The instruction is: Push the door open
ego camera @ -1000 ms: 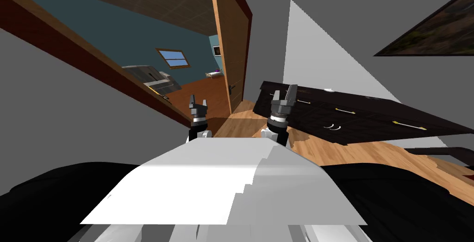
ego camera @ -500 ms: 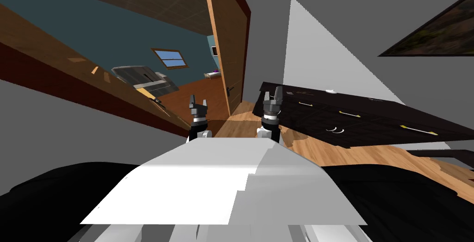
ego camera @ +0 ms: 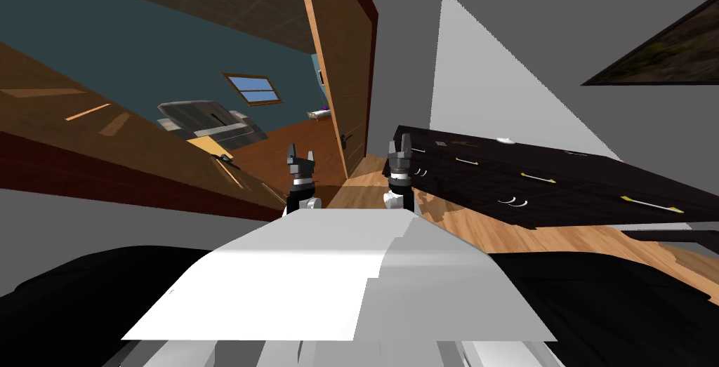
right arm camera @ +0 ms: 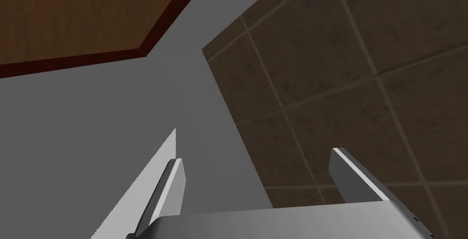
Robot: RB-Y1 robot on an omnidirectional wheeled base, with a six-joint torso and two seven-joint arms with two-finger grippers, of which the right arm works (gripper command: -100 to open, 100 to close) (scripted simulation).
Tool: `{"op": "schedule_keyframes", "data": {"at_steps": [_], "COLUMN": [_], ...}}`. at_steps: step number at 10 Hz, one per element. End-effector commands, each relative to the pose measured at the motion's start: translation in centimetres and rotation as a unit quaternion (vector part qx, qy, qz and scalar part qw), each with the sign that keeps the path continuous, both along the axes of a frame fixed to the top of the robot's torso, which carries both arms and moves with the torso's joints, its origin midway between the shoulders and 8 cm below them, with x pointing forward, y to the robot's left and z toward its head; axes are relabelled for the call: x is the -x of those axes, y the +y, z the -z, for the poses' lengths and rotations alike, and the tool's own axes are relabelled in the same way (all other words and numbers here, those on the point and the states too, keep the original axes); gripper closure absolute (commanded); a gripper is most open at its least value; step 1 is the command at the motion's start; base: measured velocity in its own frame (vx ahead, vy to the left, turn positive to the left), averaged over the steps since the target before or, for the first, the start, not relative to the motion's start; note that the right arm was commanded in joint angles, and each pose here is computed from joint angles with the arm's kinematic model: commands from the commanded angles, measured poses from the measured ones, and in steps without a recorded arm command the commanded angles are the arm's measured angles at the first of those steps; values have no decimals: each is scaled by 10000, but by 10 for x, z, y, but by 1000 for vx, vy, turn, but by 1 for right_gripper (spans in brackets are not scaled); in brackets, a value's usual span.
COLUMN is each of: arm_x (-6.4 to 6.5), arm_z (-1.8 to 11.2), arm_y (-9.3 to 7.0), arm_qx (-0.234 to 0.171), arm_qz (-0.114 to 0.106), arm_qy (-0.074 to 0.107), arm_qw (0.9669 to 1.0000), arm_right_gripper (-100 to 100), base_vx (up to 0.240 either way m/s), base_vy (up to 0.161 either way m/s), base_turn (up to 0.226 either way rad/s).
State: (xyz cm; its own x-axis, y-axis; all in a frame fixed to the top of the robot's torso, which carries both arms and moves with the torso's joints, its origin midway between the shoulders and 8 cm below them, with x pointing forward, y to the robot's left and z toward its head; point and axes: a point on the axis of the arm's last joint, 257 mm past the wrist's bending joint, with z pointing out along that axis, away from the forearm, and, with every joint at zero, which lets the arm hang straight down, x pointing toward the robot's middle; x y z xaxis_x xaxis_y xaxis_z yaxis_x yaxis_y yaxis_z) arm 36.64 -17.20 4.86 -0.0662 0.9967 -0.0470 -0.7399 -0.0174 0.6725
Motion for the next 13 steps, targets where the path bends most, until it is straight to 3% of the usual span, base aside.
{"op": "schedule_keyframes", "data": {"at_steps": [1, 3, 5, 6, 8, 9, 11, 12, 13], "arm_x": [-6, -14, -23, -25, -29, -31, -33, -33, -33], "arm_z": [9, 19, 33, 36, 48, 56, 64, 73, 77], "arm_y": [18, 38, 68, 76, 100, 117, 134, 151, 160], "arm_qx": [-42, -75, -104, -107, -105, -98, -81, -55, -40], "arm_qz": [-275, -576, -997, -1104, -1424, -1645, -1862, -2076, -2183], "arm_qy": [114, 241, 426, 474, 623, 730, 837, 947, 1003], "arm_qw": [9995, 9980, 9941, 9927, 9878, 9836, 9789, 9736, 9707], "arm_right_gripper": [-100, -100, -100, -100, -100, -100, -100, -100, -100], "base_vx": [154, 154, 165, 168, 160, 161, 125, 126, 146], "base_vy": [-23, -27, -44, -57, -44, -1, -39, -36, -41], "base_turn": [-30, -31, -40, -20, -30, -34, -23, -41, -34]}}
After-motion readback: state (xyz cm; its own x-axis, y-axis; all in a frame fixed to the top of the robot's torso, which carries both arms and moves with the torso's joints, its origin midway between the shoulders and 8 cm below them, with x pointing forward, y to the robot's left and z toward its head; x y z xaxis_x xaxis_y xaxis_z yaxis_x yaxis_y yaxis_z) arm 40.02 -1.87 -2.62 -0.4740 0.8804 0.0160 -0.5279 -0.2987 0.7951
